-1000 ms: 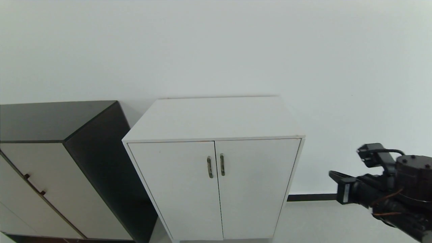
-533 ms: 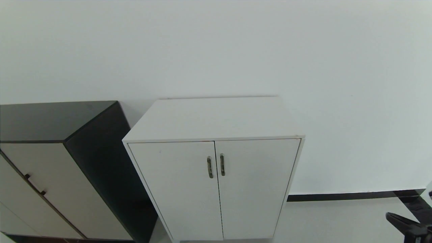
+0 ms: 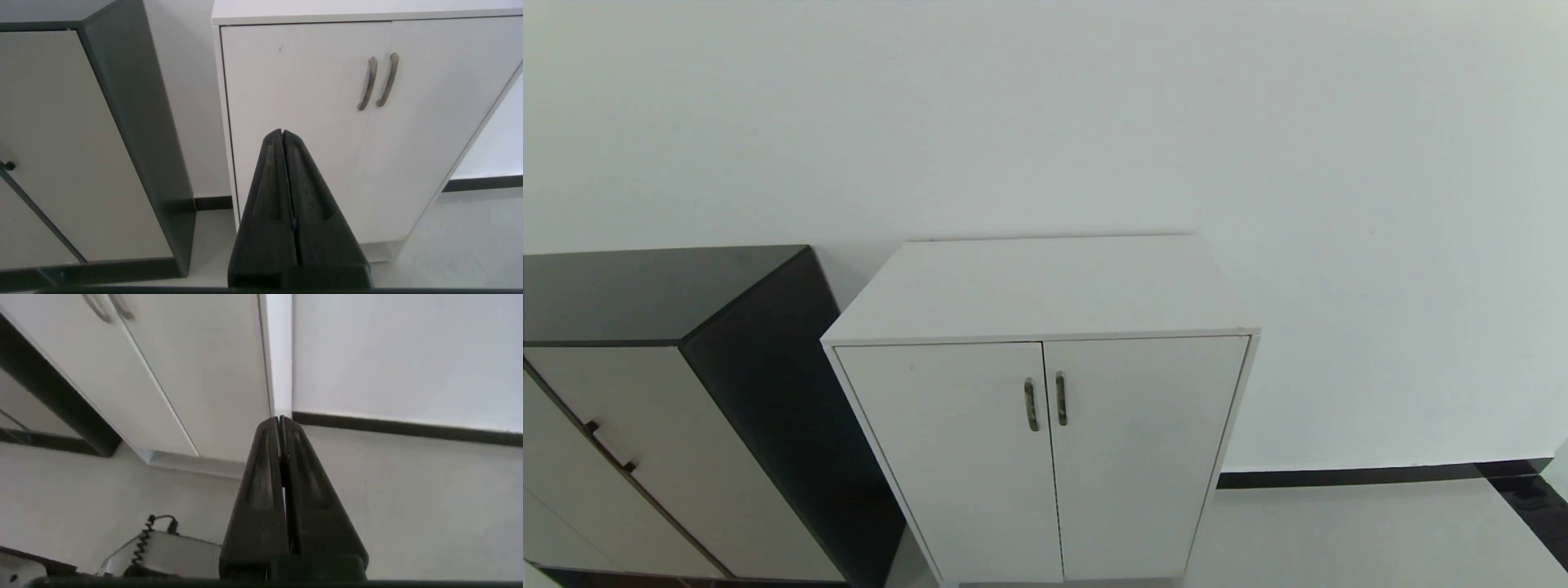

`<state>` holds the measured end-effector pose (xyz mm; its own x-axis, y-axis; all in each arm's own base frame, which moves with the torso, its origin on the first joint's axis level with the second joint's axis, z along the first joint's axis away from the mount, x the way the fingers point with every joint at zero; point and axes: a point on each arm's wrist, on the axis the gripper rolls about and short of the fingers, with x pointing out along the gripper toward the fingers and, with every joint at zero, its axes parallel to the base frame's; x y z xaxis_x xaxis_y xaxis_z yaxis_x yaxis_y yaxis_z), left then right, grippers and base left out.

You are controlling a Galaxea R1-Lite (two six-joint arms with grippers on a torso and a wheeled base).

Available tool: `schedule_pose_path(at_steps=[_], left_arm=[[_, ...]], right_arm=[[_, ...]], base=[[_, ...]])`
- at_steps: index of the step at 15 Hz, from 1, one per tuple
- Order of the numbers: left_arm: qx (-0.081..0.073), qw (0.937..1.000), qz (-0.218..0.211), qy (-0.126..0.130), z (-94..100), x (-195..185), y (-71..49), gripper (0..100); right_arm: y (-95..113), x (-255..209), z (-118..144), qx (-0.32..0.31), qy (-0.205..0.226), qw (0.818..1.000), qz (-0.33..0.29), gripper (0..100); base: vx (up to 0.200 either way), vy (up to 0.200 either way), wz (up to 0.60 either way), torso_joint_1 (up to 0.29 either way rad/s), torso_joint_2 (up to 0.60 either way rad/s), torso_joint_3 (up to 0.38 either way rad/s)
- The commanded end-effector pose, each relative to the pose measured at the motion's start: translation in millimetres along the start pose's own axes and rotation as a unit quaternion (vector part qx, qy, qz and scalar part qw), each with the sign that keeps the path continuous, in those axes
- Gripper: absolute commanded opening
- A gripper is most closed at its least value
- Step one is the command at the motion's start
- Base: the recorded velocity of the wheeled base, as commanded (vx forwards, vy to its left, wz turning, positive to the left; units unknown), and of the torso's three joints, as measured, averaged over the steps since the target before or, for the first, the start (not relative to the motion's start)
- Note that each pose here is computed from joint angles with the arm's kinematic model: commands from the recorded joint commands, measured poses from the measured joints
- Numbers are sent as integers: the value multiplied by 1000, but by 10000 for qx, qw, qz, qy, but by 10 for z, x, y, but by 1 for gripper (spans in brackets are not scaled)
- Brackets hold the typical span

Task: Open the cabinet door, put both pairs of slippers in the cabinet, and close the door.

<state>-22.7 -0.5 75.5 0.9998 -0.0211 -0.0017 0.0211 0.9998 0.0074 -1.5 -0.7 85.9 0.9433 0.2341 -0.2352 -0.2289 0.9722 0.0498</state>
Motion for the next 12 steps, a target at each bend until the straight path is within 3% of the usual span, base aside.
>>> schedule_pose_path(at_steps=[1, 3, 4, 7, 9, 12], left_arm=[[1, 10000, 6, -1, 0, 0, 0, 0], [1, 10000, -2, -1, 0, 0, 0, 0], [1, 10000, -10, -1, 0, 0, 0, 0], [-7, 10000, -10, -1, 0, 0, 0, 0], [-7, 10000, -2, -1, 0, 0, -1, 0], [-7, 10000, -10, -1, 0, 0, 0, 0]], right_arm=[[-8, -167, -85, -51, -848, 9958, 335, 0], [-8, -155, -75, -64, -755, 9965, 352, 0], [-5, -112, -58, -86, -473, 9983, 344, 0], [-4, -45, -75, -562, -221, 9980, 205, 0], [4, -12, -65, -393, -6, 9981, -481, 0], [12, -42, -80, -315, -213, 9957, -842, 0]], base=[[0, 0, 0, 0, 0, 0], [0, 0, 0, 0, 0, 0], [0, 0, 0, 0, 0, 0], [0, 0, 0, 0, 0, 0], [0, 0, 0, 0, 0, 0], [0, 0, 0, 0, 0, 0]])
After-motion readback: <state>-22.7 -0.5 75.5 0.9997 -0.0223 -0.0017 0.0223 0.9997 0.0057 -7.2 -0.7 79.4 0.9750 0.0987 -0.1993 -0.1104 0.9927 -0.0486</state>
